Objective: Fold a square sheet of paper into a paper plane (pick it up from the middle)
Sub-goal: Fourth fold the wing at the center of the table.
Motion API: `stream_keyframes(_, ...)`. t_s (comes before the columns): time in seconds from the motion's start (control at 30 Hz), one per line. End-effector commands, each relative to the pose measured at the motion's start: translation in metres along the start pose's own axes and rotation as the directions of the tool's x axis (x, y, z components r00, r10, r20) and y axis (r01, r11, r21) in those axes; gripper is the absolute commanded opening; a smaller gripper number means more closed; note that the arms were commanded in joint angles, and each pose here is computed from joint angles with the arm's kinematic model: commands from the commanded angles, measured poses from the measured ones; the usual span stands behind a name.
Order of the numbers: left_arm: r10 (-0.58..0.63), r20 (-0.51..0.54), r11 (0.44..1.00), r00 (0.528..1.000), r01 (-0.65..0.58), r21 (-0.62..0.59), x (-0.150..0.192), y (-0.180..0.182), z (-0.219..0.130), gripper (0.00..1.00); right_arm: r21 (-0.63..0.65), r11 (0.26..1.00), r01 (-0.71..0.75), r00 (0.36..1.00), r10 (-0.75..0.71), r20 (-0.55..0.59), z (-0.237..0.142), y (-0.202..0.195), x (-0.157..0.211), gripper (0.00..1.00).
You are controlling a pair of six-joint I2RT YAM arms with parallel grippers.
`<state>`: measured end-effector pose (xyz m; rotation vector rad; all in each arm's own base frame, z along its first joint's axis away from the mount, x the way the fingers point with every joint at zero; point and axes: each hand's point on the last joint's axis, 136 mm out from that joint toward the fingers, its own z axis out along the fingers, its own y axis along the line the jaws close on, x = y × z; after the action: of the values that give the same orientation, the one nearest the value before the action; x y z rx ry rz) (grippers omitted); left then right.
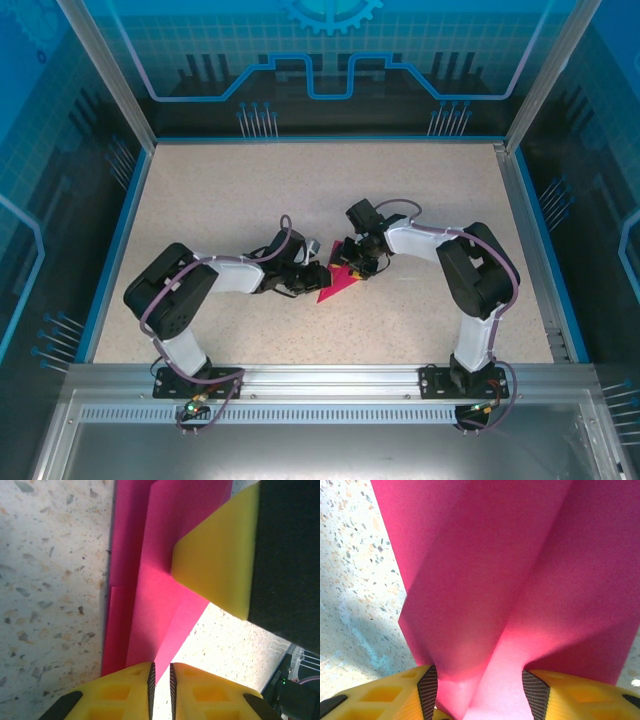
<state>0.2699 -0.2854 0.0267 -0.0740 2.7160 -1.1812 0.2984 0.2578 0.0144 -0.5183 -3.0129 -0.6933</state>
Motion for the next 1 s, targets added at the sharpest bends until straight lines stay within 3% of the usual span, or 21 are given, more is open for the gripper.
stream_keyframes(0.0, 0.007, 0.003, 1.0, 1.0, -0.007, -0.026, -0.005, 0.004, 0.002, 0.18, 0.253, 0.966, -0.048, 0.995, 0.069, -0.075, 0.027, -0.074, 0.027, 0.54)
stream_keyframes(0.37, 0.005, 0.011, 0.999, 1.0, -0.004, -0.05, -0.007, 0.007, 0.0, 0.18, 0.291, 0.955, -0.054, 0.994, 0.079, -0.075, 0.029, -0.083, 0.026, 0.48)
stream_keyframes(0.97, -0.007, 0.012, 0.997, 1.0, 0.007, -0.073, -0.005, 0.013, 0.001, 0.17, 0.317, 0.947, -0.042, 0.992, 0.078, -0.101, 0.036, -0.087, 0.028, 0.47)
